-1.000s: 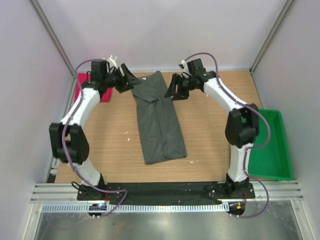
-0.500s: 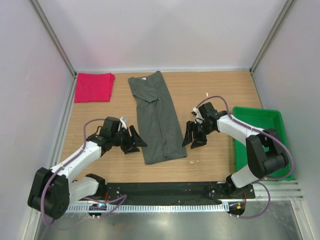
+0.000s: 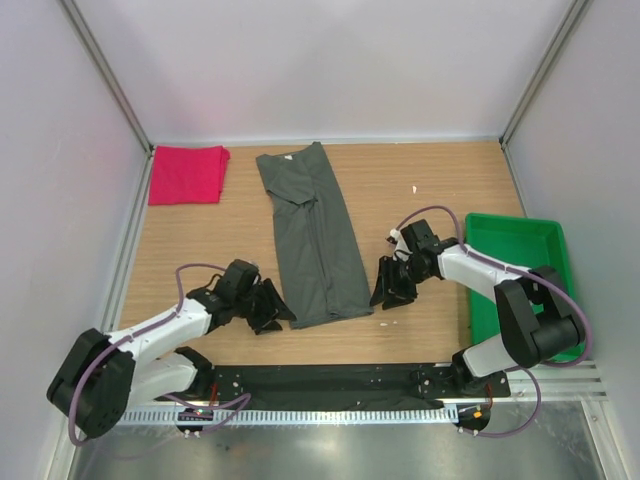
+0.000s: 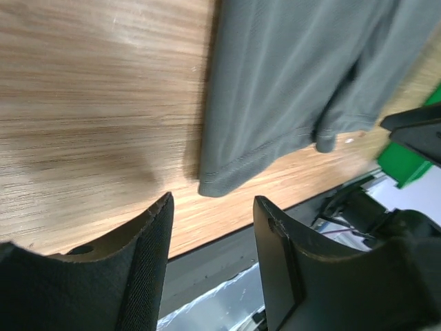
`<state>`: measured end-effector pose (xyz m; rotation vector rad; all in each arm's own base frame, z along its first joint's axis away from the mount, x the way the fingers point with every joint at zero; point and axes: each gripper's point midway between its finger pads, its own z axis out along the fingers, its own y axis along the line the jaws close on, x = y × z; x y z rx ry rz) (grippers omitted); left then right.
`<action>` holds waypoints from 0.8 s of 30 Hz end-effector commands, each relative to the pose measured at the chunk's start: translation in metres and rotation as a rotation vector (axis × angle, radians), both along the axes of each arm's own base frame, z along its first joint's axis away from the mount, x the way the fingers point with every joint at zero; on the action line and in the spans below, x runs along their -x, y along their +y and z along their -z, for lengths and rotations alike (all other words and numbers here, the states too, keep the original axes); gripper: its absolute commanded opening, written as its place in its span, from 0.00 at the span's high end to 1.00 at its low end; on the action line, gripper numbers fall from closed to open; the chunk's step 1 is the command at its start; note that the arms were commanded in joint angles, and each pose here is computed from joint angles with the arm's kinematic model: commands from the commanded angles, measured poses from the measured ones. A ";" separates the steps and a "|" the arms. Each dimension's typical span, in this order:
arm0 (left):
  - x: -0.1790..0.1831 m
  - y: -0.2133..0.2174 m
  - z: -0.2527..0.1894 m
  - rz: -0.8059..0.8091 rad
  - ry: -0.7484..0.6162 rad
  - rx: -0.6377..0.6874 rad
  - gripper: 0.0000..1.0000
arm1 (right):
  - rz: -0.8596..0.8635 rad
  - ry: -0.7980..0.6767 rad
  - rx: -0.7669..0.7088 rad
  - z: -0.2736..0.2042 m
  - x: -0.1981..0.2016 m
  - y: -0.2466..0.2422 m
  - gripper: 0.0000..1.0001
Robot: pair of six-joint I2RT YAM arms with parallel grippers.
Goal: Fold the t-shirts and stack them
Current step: Fold the tshirt
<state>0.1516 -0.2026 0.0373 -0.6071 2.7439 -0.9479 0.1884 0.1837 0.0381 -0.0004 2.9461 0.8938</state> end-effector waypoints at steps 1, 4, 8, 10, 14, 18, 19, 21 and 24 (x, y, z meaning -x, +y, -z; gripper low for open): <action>-0.014 -0.004 0.001 -0.061 -0.023 -0.038 0.49 | 0.001 -0.048 -0.048 -0.004 -0.007 0.007 0.54; -0.012 -0.001 0.006 -0.094 -0.025 -0.055 0.50 | -0.004 -0.031 -0.056 0.003 -0.004 0.008 0.57; -0.012 0.002 0.006 -0.116 -0.033 -0.054 0.52 | 0.003 -0.032 -0.073 0.007 -0.001 0.009 0.59; -0.010 -0.001 0.011 -0.105 -0.006 -0.059 0.52 | -0.001 -0.030 -0.066 0.009 0.000 0.008 0.59; -0.007 -0.003 0.017 -0.092 0.017 -0.077 0.52 | -0.007 -0.033 -0.056 0.011 -0.001 0.006 0.59; -0.003 -0.006 0.023 -0.081 0.027 -0.107 0.53 | -0.012 -0.027 -0.056 0.014 0.000 0.006 0.59; -0.003 -0.007 0.023 -0.082 0.029 -0.108 0.53 | -0.013 -0.023 -0.058 0.014 0.000 0.007 0.59; -0.003 -0.008 0.024 -0.080 0.026 -0.119 0.53 | -0.017 -0.021 -0.057 0.016 0.001 0.007 0.59; -0.003 -0.008 0.026 -0.076 0.030 -0.128 0.53 | -0.017 -0.017 -0.057 0.017 0.001 0.006 0.59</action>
